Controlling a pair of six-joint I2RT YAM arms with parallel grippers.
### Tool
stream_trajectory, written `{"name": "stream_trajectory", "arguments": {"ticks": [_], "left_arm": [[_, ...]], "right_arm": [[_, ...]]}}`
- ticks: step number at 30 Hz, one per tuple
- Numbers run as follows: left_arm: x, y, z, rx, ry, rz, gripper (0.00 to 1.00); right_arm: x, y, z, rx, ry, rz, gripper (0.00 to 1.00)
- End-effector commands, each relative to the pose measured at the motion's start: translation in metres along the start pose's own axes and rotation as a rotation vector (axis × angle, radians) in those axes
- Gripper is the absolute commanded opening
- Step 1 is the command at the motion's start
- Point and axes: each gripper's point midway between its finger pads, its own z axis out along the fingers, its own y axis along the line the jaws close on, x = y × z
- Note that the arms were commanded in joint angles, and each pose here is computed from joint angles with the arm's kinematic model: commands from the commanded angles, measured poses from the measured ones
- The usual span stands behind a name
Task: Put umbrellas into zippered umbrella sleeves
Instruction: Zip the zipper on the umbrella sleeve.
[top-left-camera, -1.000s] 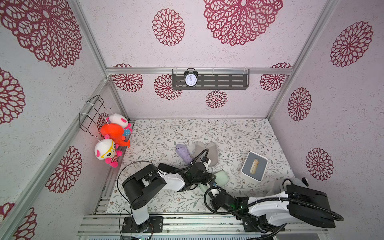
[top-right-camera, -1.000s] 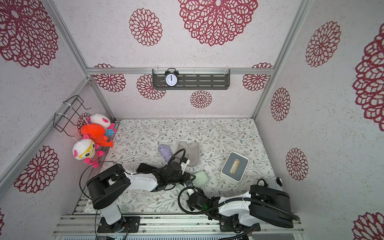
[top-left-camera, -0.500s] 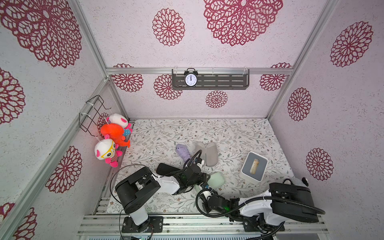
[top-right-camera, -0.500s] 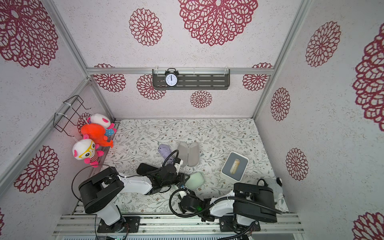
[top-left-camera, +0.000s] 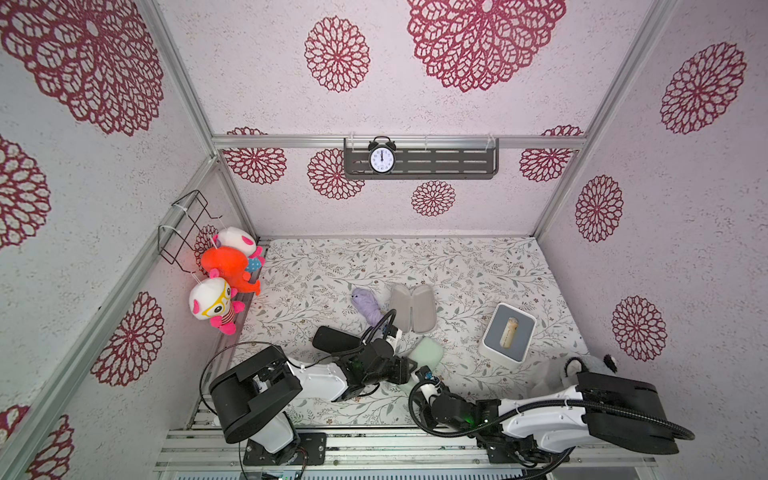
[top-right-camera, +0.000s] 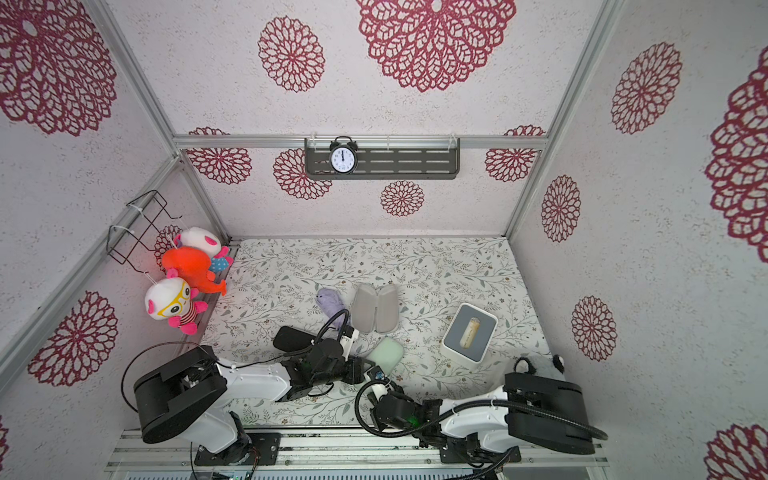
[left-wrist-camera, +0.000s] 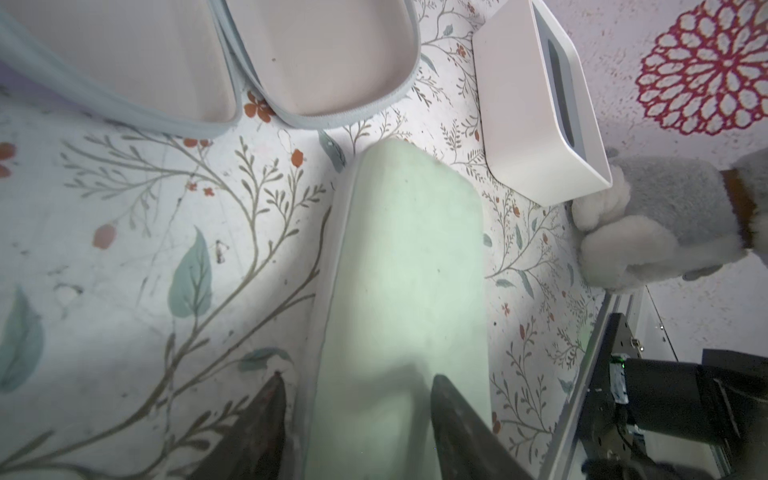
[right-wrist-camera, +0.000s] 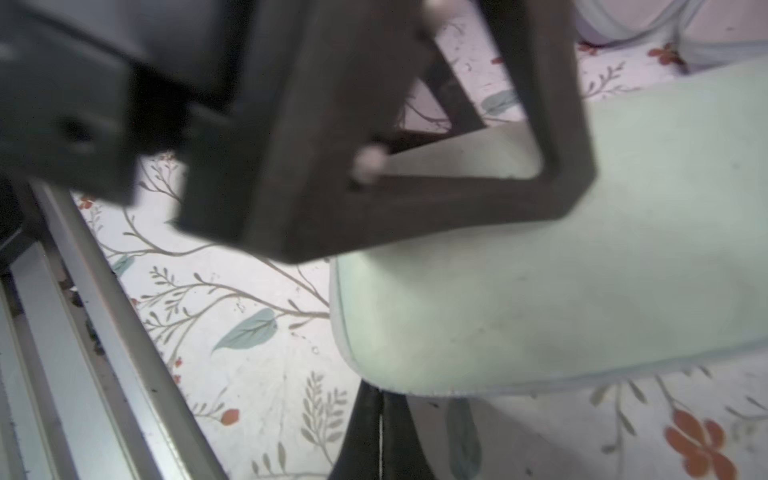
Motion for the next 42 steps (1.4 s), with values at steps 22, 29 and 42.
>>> {"name": "stream_trajectory", "arguments": {"ticks": [22, 29, 42], "left_arm": [[0.037, 0.003, 0.01, -0.012, 0.052, -0.09, 0.4], [0.045, 0.022, 0.008, -0.124, 0.033, -0.132, 0.37], [0.048, 0.017, 0.018, -0.092, 0.019, -0.184, 0.24]], "right_arm": [[0.005, -0.022, -0.015, 0.096, 0.01, 0.091, 0.0], [0.006, -0.019, -0.02, 0.109, 0.017, 0.129, 0.0], [-0.015, 0.022, -0.02, 0.054, -0.052, 0.126, 0.0]]}}
